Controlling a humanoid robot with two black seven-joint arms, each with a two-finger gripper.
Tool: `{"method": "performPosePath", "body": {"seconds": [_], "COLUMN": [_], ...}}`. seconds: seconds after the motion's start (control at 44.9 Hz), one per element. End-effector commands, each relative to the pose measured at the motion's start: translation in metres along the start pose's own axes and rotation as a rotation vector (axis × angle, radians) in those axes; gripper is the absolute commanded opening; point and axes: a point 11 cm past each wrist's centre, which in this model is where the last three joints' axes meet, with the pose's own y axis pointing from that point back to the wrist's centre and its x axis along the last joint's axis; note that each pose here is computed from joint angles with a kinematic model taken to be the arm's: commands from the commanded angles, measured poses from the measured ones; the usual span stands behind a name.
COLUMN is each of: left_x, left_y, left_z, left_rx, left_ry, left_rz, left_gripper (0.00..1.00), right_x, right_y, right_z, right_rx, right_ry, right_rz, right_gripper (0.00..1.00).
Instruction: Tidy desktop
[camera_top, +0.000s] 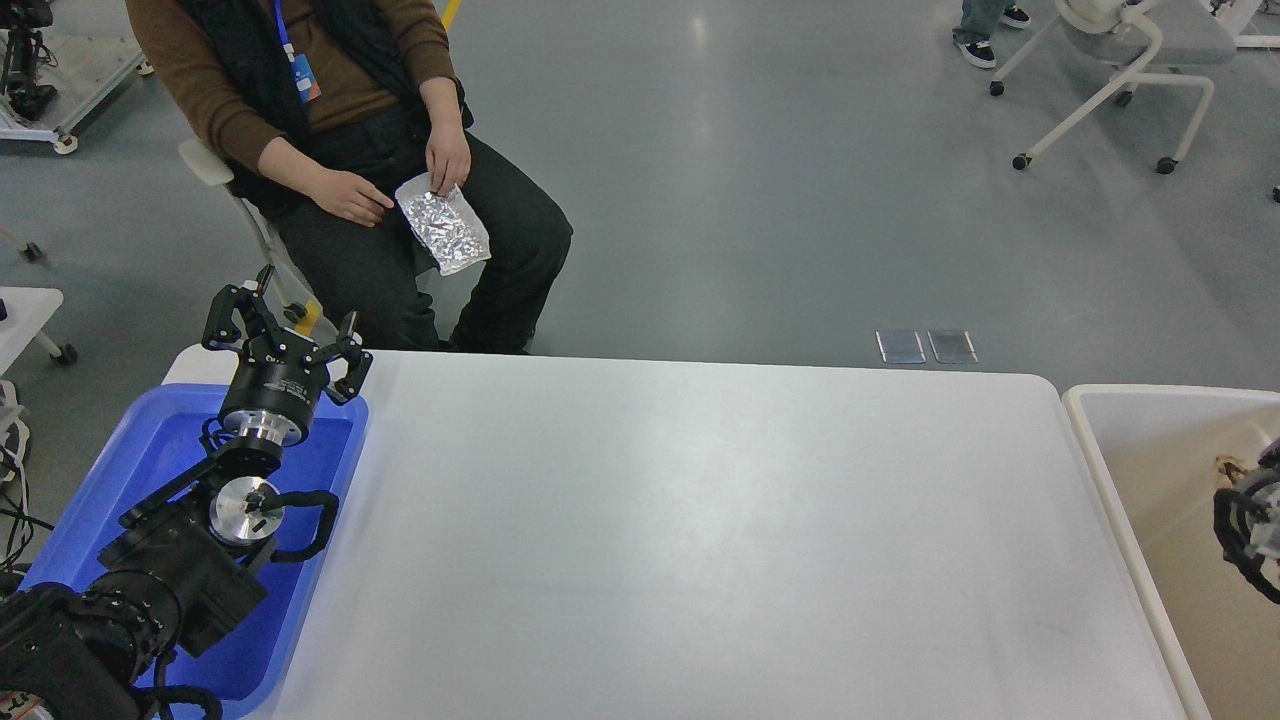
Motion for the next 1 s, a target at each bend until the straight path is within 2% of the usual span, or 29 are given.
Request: {"method": "performPosePath", "body": {"seconds": [0.0, 0.245, 0.312, 0.379, 0.401, 0.446, 0.49, 0.512, 0.98], "left_x": [0.0, 0.0, 0.0, 0.0, 0.0, 0.0, 0.0, 0.0, 0.0], "left_y": [0.0, 0.0, 0.0, 0.0, 0.0, 0.0, 0.0, 0.0, 0.0], "left_z": [0.0, 0.0, 0.0, 0.0, 0.0, 0.0, 0.0, 0.0, 0.0], "left_rx": [0.0, 0.0, 0.0, 0.0, 0.0, 0.0, 0.0, 0.0, 0.0], "left_ry": [0.0, 0.0, 0.0, 0.0, 0.0, 0.0, 0.0, 0.0, 0.0], "left_rz": [0.0, 0.0, 0.0, 0.0, 0.0, 0.0, 0.0, 0.0, 0.0], "left_gripper": [1.0, 1.0, 1.0, 1.0, 1.0, 1.0, 1.0, 1.0, 1.0], "right_x": [0.02, 0.036, 0.036, 0.036, 0.036, 0.036, 0.035, 0.035, 0.023], "right_y": [-0.005, -0.007, -0.007, -0.007, -0.007, -0.007, -0.007, -0.007, -0.006], "right_z": [0.047, 0.052, 0.051, 0.051, 0.051, 0.051, 0.051, 0.051, 0.038], "right_rx": [-0.085, -0.09, -0.089, -0.089, -0.089, -0.088, -0.086, -0.084, -0.057], "right_ry": [-0.014, -0.024, -0.024, -0.025, -0.027, -0.033, -0.036, -0.035, -0.013], "right_rz": [0.053, 0.09, 0.09, 0.09, 0.091, 0.091, 0.088, 0.086, 0.062], "right_gripper": [0.0, 0.02, 0.29, 0.74, 0.83, 0.86, 0.98, 1.0, 1.0]}}
